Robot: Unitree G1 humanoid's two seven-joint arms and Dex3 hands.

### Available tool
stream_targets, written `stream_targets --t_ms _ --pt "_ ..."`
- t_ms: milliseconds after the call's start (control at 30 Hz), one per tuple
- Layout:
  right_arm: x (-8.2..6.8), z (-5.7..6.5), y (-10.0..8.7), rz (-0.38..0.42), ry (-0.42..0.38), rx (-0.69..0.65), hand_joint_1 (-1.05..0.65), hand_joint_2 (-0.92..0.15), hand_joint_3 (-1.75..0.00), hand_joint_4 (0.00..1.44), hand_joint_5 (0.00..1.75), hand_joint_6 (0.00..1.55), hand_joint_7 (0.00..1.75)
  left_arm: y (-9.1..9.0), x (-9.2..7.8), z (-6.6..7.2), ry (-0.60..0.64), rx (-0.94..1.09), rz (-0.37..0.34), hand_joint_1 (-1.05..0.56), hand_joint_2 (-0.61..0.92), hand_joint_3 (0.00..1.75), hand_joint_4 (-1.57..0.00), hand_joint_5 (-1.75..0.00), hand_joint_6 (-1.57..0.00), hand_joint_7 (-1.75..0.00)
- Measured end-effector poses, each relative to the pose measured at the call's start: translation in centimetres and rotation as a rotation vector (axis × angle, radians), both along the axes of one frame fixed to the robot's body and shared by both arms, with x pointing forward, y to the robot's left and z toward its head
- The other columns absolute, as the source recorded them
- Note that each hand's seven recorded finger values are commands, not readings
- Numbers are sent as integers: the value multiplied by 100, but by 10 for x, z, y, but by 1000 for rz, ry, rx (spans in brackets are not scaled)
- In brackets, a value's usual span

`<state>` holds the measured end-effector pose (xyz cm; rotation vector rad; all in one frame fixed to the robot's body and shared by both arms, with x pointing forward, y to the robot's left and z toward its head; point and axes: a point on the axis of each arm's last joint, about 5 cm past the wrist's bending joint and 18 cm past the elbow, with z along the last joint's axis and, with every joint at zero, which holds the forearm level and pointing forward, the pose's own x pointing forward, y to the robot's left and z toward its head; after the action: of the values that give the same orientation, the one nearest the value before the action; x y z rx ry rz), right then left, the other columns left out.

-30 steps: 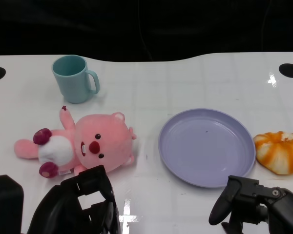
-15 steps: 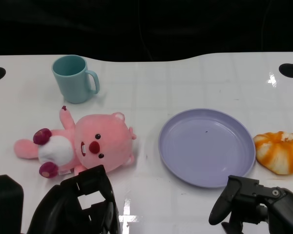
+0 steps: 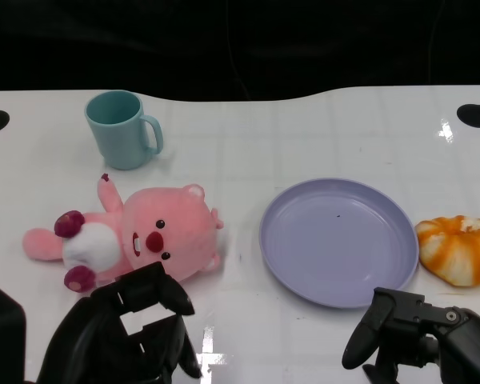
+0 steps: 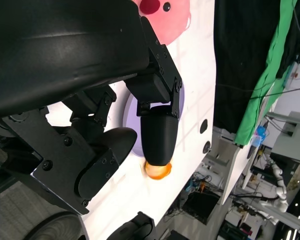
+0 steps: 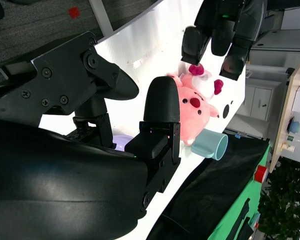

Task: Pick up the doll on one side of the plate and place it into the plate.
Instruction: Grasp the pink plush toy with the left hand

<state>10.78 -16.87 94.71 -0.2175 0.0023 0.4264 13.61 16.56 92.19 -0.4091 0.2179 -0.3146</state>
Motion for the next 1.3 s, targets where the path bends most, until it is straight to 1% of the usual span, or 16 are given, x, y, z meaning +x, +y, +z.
stream_targets --t_ms 67,100,200,333,367,500,533,600,667,733,867,1033,1300 --pt "0 0 0 0 0 0 -9 -58 -107 64 165 58 134 2 0 1 -5 -12 15 -22 37 123 -69 -133 -72 -86" --pt "0 0 0 0 1 0 -10 -58 -107 64 165 58 134 3 0 1 -10 -18 22 -25 44 108 -64 -129 -70 -77" --pt "0 0 0 1 1 1 -10 -58 -106 65 165 58 134 7 2 4 -43 -29 48 -27 58 77 -56 -118 -70 -54" --pt "0 0 1 2 1 2 -10 -58 -106 65 165 58 134 11 3 6 -86 -26 67 -32 75 42 -45 -102 -70 -28" --pt "0 0 1 3 0 1 -10 -58 -106 65 165 58 134 13 3 8 -106 -23 64 -35 78 34 -39 -99 -68 -22" --pt "0 0 2 4 -3 -6 -11 -57 -107 65 165 58 134 20 3 15 -193 48 58 -46 88 15 -19 -89 -57 -8" --pt "1 0 2 4 -3 -8 -11 -57 -107 65 165 58 134 23 4 17 -219 82 56 -49 89 11 -17 -87 -55 -5" --pt "1 0 2 6 -4 -7 -11 -57 -107 65 165 59 134 28 6 21 -276 154 55 -53 91 8 -14 -84 -51 -3" --pt "1 0 3 9 -4 -6 -11 -57 -107 65 165 59 134 32 9 25 -336 256 64 -57 92 9 -12 -82 -48 -1" --pt "1 0 4 11 -2 -4 -11 -57 -107 64 164 58 134 36 12 29 -394 368 73 -65 92 12 -5 -79 -40 0" --pt "1 0 4 12 -1 -1 -10 -58 -106 64 164 58 133 45 20 39 -490 596 66 -70 92 12 -1 -77 -36 0" --pt "1 0 5 9 -2 1 -10 -58 -106 65 164 59 133 48 26 47 -545 769 60 -69 92 9 0 -68 -32 0" --pt "1 0 7 13 -4 0 -11 -58 -105 65 164 59 133 50 40 63 -614 1153 29 -72 92 9 0 -57 -28 0"
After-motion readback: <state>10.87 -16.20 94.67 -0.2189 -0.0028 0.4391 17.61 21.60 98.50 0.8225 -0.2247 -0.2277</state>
